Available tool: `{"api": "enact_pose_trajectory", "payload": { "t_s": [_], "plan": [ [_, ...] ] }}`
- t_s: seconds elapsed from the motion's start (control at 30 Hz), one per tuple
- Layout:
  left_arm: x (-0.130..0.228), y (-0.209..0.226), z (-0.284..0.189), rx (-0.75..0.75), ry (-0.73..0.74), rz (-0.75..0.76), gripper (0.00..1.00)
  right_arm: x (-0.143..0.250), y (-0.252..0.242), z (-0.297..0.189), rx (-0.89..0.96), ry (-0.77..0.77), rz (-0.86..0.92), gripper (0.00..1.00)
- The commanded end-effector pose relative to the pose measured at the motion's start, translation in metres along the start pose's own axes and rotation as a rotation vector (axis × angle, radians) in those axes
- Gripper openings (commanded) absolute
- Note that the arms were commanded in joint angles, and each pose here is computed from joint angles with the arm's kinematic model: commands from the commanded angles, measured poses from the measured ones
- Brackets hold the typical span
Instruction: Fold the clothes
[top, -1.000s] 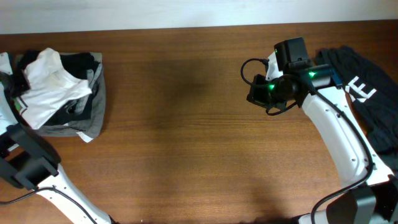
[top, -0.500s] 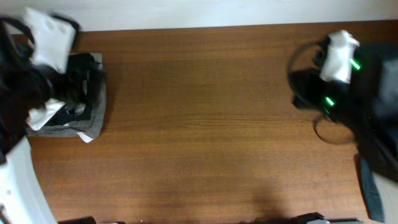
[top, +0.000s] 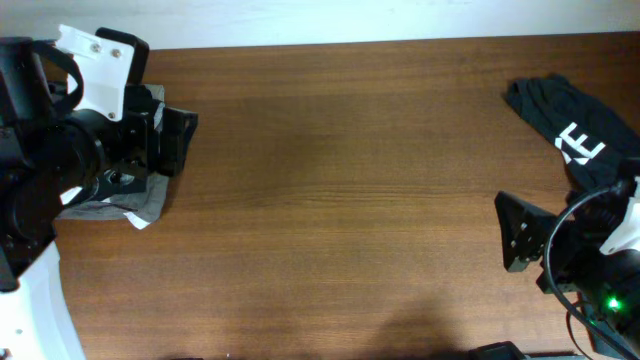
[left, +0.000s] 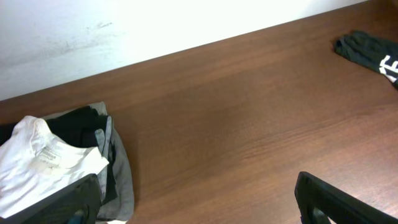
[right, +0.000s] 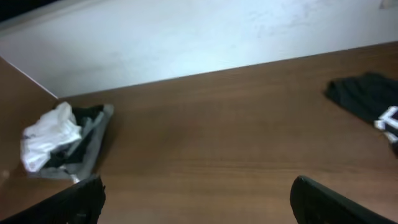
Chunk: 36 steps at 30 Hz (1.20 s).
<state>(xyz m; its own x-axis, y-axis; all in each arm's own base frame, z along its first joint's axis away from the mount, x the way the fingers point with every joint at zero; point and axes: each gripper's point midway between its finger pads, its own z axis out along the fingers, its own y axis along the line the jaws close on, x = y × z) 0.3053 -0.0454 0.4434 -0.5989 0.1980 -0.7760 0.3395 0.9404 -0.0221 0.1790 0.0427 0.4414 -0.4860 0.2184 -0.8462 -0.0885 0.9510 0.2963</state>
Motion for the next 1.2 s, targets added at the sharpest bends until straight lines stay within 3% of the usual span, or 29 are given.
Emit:
{"api": "enact_pose_trajectory", "payload": {
  "t_s": [0.0,0.07,0.1,0.37,0.57,1.03,1.17],
  "plan": [
    [-0.001,-0.006,-0.003,0.021,-0.012,-0.008,0.99,-0.019,-0.003,0.008,0.033,-0.1,-0.319,0.99],
    [-0.001,-0.006,-0.003,0.021,-0.011,-0.008,0.99,-0.017,0.015,0.019,-0.077,-0.193,-0.601,0.99],
    [-0.001,-0.006,-0.003,0.021,-0.012,-0.007,0.99,0.003,0.014,0.037,-0.127,-0.256,-0.702,0.99],
    [-0.001,-0.006,-0.003,0.021,-0.012,-0.007,0.99,0.159,-0.052,0.115,-0.099,-0.332,-0.653,0.98],
    [-0.001,-0.006,-0.003,0.021,-0.011,-0.007,0.99,0.23,-0.082,0.171,-0.12,-0.238,-0.514,0.99],
    [0.0,-0.006,-0.003,0.02,-0.009,-0.008,0.99,0.227,-0.082,0.172,-0.119,-0.264,-0.523,0.99],
    [0.031,0.006,-0.006,-0.06,0.123,-0.029,0.99,0.227,-0.082,0.172,-0.119,-0.264,-0.523,0.99]
  ]
}}
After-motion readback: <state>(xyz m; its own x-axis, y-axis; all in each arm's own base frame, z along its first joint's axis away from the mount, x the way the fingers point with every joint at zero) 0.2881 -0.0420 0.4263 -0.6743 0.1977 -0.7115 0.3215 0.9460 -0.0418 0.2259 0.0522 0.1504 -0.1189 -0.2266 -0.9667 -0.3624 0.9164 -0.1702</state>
